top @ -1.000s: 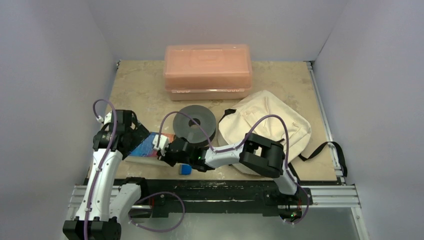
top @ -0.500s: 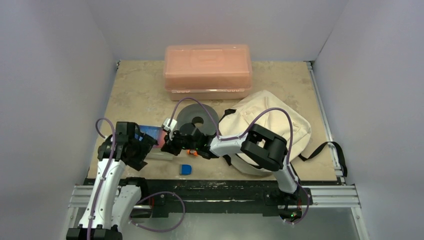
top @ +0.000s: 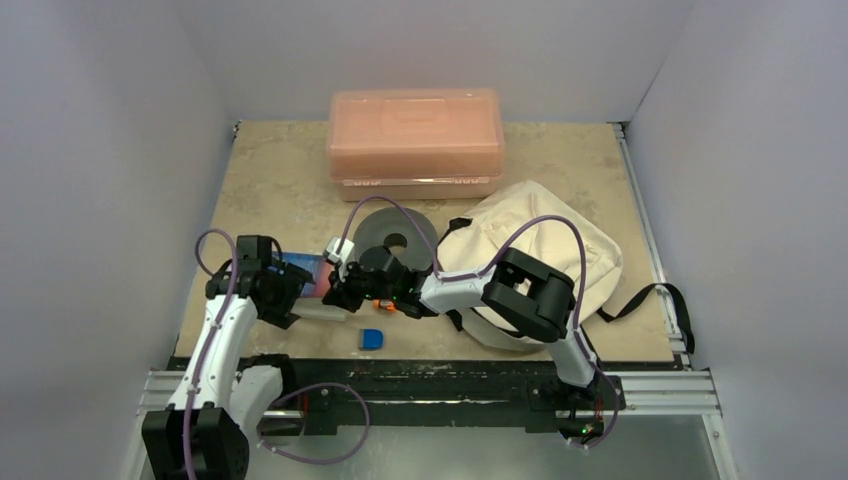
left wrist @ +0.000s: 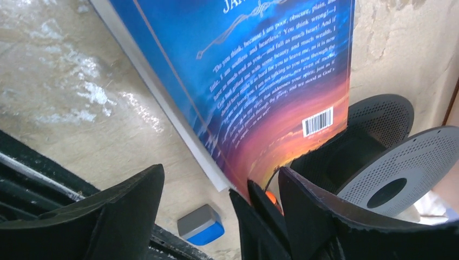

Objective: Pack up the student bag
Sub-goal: Pick up the book from the center of the board.

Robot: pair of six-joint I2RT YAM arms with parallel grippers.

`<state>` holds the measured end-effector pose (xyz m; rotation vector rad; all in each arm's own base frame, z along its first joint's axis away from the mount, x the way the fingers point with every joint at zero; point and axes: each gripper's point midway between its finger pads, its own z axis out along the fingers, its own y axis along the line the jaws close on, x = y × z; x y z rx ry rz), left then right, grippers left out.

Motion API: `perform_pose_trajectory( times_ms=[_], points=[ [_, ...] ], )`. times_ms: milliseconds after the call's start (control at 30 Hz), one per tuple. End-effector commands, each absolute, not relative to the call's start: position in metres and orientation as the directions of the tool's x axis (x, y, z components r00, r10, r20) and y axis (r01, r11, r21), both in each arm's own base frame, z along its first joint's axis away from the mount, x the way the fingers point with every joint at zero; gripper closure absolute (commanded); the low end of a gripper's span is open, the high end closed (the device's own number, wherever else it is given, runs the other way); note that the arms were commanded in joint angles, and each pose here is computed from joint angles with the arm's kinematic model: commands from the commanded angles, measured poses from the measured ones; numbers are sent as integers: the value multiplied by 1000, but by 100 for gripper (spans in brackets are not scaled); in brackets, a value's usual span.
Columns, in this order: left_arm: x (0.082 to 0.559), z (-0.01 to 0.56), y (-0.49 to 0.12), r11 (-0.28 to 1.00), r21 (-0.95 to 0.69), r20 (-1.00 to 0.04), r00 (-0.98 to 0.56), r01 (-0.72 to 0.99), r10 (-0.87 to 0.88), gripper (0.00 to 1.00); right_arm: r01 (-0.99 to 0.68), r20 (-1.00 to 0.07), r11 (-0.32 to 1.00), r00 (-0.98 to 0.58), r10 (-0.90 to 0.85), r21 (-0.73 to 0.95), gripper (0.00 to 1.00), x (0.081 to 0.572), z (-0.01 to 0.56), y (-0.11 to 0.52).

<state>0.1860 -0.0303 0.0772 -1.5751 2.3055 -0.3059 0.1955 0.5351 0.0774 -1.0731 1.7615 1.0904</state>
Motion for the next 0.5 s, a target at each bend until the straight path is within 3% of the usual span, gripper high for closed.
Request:
perform_pose_trajectory(
  times_ms=[0, 267, 467],
  points=[
    [208, 76, -25, 347, -413, -150, -312, -842, -938, 26, -929, -906, 235, -342, -251, 286, 100, 182, 91, 532],
    [214, 62, -24, 317, -430, -119, -295, -845, -948, 37, -939, -909, 233, -312, -275, 252, 100, 180, 91, 535],
    [212, 55, -29, 286, -441, -69, -285, -851, -956, 35, -942, -908, 227, -308, -285, 248, 100, 177, 88, 538]
  ],
)
